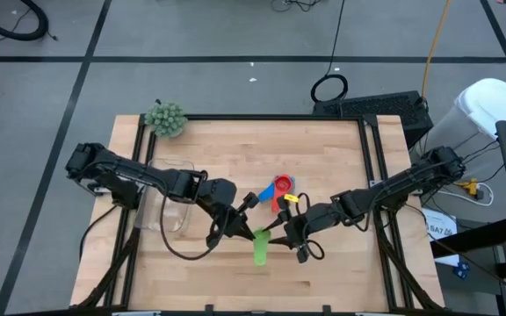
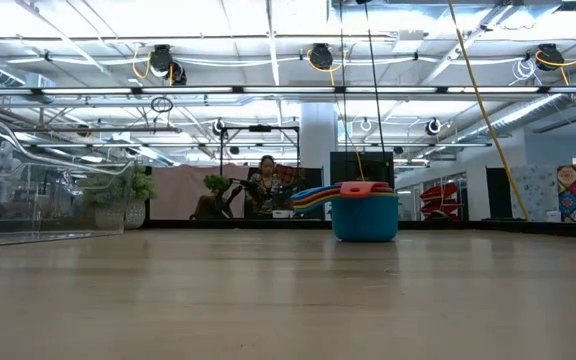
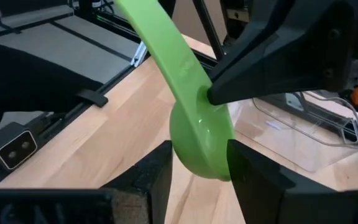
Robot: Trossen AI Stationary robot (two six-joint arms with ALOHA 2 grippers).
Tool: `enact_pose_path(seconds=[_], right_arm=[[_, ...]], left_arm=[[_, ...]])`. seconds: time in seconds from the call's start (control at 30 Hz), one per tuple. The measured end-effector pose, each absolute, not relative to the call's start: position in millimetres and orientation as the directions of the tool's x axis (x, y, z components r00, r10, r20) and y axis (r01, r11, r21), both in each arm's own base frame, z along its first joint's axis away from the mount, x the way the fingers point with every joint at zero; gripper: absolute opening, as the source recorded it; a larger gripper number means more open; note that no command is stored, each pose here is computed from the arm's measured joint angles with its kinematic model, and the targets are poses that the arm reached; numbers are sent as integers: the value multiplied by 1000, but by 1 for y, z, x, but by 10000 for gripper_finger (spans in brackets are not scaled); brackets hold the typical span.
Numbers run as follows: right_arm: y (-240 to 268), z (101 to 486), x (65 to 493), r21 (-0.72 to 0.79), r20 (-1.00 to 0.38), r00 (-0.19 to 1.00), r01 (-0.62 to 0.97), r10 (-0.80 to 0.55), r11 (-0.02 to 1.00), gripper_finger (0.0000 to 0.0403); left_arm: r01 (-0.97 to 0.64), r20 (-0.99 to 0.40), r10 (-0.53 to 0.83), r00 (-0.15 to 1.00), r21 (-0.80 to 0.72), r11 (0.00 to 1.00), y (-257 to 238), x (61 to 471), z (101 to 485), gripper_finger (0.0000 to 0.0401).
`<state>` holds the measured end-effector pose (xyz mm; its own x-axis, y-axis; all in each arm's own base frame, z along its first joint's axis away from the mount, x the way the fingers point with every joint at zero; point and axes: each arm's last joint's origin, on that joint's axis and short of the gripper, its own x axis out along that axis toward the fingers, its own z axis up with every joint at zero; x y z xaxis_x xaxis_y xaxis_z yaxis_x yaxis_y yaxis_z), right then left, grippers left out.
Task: Nest measuring cups in basket
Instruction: Stack the green measuring cup on top of the red measuring cup
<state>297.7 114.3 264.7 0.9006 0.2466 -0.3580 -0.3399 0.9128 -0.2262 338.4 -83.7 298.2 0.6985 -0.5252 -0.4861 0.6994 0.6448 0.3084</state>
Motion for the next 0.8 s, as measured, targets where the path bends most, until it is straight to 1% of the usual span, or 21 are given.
enact_pose_path(seconds=[0.1, 0.2, 0.3, 0.43, 0.47, 0.53, 0.6, 0.8], right_arm=[[113, 265, 298, -223, -351, 904, -334, 244, 916, 140], [114, 266, 299, -222, -339, 908, -331, 246, 917, 121], [114, 266, 299, -221, -340, 906, -337, 251, 915, 87], [114, 264, 298, -208, -360, 896, -349, 260, 914, 23], [114, 264, 298, -208, -368, 893, -350, 258, 914, 15], [113, 262, 297, -191, -380, 893, -330, 240, 924, 11], [111, 261, 297, -199, -391, 895, -308, 213, 930, 7], [107, 260, 295, -252, -416, 902, -238, 117, 938, 5]], left_arm=[[693, -488, -518, 702, 301, 655, -80, 339, 298, 3], [688, -491, -511, 705, 301, 660, -77, 340, 298, 3], [681, -490, -504, 711, 303, 667, -74, 340, 298, 3], [664, -484, -488, 727, 313, 679, -68, 342, 298, 3], [660, -482, -483, 731, 317, 682, -67, 343, 299, 1], [641, -480, -464, 744, 317, 699, -64, 343, 299, 0], [609, -482, -434, 761, 302, 733, -62, 344, 299, 7], [534, -484, -350, 802, 321, 782, -57, 342, 304, 57]])
